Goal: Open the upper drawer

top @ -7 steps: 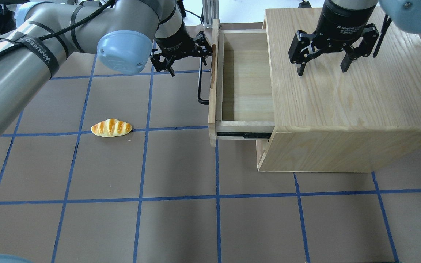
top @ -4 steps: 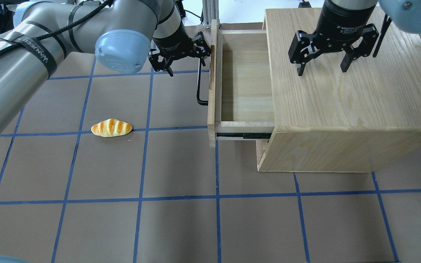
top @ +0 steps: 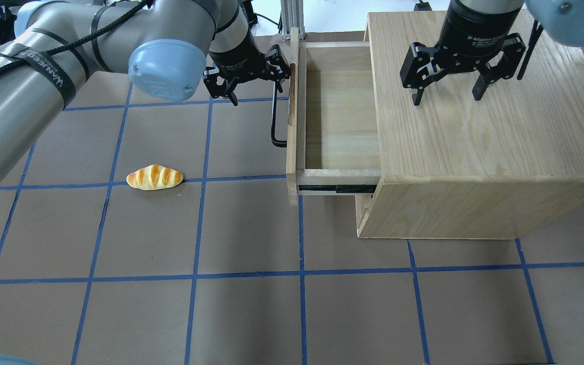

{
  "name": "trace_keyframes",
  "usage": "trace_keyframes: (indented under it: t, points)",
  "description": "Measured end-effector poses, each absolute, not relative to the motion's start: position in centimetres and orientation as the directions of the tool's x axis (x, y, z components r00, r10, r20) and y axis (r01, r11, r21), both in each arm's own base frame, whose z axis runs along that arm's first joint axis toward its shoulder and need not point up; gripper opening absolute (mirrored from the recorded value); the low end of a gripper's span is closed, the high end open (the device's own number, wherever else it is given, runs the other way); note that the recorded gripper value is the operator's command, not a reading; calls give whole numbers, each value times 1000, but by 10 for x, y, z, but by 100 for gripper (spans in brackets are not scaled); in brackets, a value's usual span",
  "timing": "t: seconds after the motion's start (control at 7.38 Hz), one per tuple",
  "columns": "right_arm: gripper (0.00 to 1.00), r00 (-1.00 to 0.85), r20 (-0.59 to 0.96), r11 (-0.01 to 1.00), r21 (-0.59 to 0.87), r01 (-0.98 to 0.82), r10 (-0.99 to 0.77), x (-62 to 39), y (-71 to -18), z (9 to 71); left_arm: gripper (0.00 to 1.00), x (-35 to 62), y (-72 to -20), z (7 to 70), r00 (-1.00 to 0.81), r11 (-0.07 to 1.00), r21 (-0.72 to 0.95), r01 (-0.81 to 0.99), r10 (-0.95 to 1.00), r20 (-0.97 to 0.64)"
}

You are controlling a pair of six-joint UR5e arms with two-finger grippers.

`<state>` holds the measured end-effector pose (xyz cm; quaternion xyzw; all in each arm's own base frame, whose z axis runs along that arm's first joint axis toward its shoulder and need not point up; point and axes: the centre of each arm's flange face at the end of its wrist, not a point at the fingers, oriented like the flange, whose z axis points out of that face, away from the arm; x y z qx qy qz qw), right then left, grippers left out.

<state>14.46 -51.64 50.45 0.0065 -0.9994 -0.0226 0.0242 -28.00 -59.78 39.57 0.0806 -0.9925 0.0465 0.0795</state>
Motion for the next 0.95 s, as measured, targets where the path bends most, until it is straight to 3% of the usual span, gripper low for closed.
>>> trace_keyframes:
  t: [0.95]
  points:
    - [100,-999,48,999,46,-12,-14,145,-516,504,100,-275,-569,433,-976,986,-30,-166,-159,150]
